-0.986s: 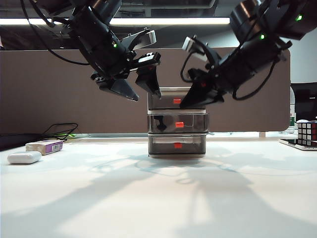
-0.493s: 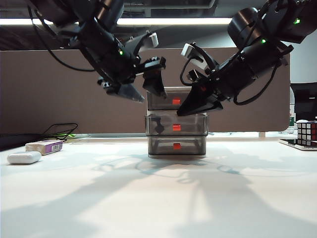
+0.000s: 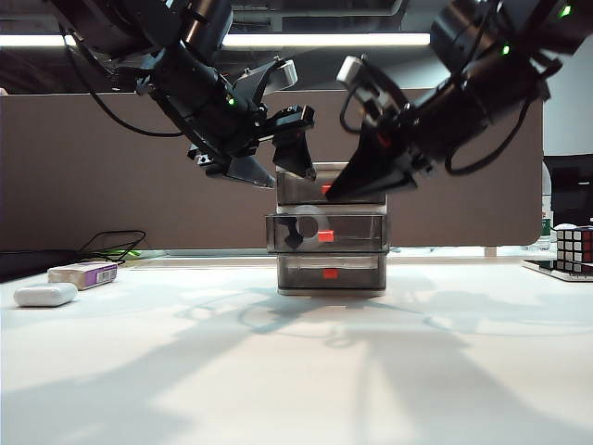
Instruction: Open the second layer of the drawer on the table, pick up the transparent tape on the table and put it in, and finally close the drawer.
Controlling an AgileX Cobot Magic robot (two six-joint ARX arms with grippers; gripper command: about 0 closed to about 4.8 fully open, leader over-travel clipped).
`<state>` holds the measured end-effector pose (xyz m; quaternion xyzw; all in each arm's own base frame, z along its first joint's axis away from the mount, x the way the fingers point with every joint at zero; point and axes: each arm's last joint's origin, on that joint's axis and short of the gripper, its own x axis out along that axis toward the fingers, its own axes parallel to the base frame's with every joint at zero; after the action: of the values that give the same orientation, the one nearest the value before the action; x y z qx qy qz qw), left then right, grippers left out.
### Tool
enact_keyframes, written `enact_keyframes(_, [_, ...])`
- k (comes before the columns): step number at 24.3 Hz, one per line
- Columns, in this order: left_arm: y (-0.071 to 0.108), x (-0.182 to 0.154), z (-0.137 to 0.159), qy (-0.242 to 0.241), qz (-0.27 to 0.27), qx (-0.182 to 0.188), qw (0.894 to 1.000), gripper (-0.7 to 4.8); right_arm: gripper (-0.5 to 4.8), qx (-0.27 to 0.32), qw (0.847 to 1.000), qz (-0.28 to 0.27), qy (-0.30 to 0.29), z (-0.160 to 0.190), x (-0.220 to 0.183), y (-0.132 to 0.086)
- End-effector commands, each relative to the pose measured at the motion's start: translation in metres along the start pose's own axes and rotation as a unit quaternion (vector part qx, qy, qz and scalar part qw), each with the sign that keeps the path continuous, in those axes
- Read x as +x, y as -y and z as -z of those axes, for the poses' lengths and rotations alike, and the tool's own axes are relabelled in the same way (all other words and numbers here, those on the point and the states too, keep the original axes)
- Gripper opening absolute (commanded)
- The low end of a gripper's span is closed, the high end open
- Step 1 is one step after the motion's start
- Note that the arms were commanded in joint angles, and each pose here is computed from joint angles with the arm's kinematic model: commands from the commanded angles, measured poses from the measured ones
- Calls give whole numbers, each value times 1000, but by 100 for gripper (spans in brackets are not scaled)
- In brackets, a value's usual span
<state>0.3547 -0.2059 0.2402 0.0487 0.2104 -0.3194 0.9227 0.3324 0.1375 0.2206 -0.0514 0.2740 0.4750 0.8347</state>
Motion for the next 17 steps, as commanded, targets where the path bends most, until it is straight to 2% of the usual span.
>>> enact_keyframes(1, [1, -1, -6, 20, 1, -3, 1000, 340, -4, -29, 999, 3, 33, -15, -13, -7])
enact_keyframes(3, [4, -4, -3, -4, 10, -6, 1000, 340, -4, -40, 997, 9, 58, -23, -19, -9])
enact_keyframes(4, [5, -10, 0, -39, 11, -8, 999, 340, -3, -38, 997, 13, 60, -25, -20, -9])
enact_keyframes(7, [6, -20, 3, -84, 11, -3, 996, 340, -3, -35, 997, 15, 60, -24, -18, -8])
enact_keyframes(12, [6, -33, -5, -81, -14, 30, 996, 339, -4, -35, 997, 8, 61, -24, -18, -8])
enact_keyframes(17, [8, -46, -9, -93, -10, 29, 995, 330, -4, -39, 997, 1, 61, -25, -15, -12])
